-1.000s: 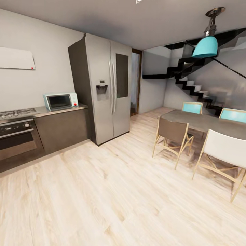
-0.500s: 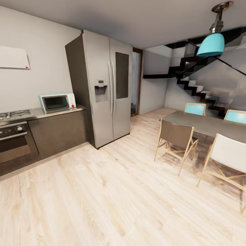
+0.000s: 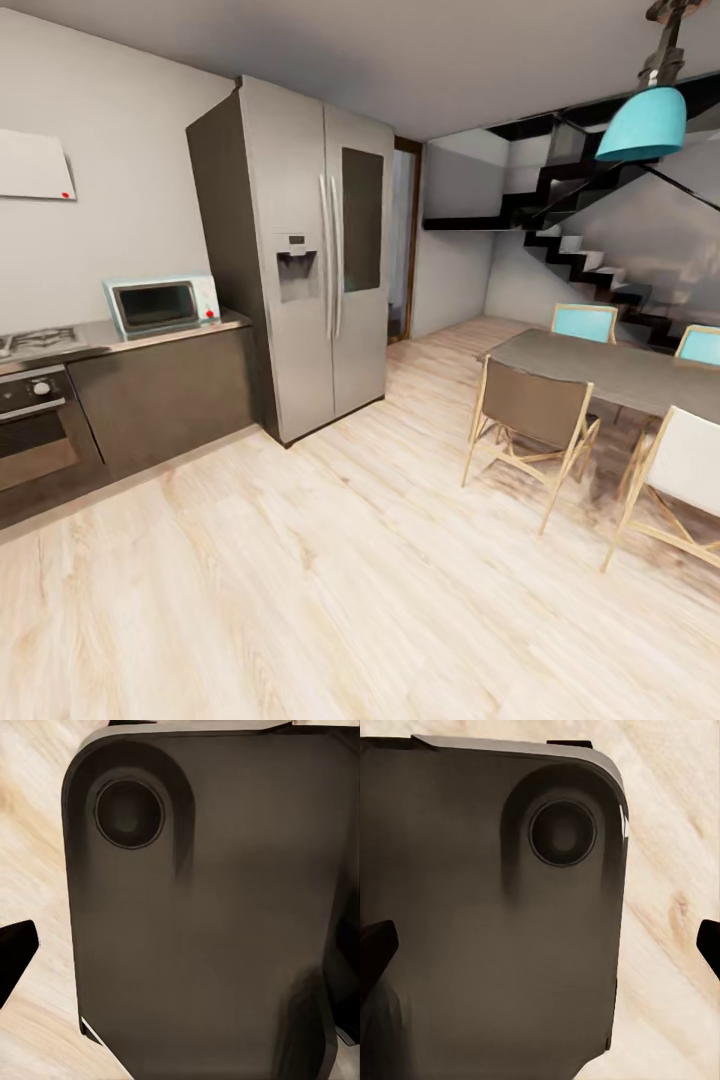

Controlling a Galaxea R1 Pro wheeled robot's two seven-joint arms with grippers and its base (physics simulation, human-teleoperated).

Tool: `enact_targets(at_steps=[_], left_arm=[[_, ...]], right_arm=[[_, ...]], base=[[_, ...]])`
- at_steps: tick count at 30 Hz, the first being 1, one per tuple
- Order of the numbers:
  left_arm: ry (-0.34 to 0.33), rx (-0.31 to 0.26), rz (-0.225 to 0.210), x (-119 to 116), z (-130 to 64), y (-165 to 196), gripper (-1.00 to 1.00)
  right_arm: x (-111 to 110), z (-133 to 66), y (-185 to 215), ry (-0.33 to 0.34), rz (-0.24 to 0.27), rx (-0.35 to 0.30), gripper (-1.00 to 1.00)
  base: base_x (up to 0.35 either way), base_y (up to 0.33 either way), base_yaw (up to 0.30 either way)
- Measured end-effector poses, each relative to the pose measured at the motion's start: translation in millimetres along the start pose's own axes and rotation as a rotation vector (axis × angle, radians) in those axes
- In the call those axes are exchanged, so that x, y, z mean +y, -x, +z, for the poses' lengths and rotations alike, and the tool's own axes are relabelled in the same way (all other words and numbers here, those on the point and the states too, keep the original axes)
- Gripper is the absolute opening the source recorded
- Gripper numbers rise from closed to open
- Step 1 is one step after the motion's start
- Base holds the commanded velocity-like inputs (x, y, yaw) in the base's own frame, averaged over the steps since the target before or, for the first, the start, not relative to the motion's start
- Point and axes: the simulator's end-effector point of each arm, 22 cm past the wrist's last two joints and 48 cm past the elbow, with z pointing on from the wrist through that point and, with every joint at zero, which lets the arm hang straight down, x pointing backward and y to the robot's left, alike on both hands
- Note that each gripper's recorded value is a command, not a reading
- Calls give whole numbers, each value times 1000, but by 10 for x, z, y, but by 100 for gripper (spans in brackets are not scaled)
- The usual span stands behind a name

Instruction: In the kitchen, take the popcorn bag from the countertop, put it into the microwave, and heat it until the popcorn is cooked so the cooked popcorn ends up inside the bag.

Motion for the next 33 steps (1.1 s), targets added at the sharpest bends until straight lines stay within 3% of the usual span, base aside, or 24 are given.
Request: enact_targets(at_steps=[20, 33], left_arm=[[0, 3, 1, 0, 0, -11, 100], [0, 2, 1, 0, 0, -8, 100]], right_arm=[[-107, -2, 1, -20, -14, 0, 100], [-60, -1, -2, -14, -8, 1, 100]], base=[[322, 97, 0], [322, 71, 0]])
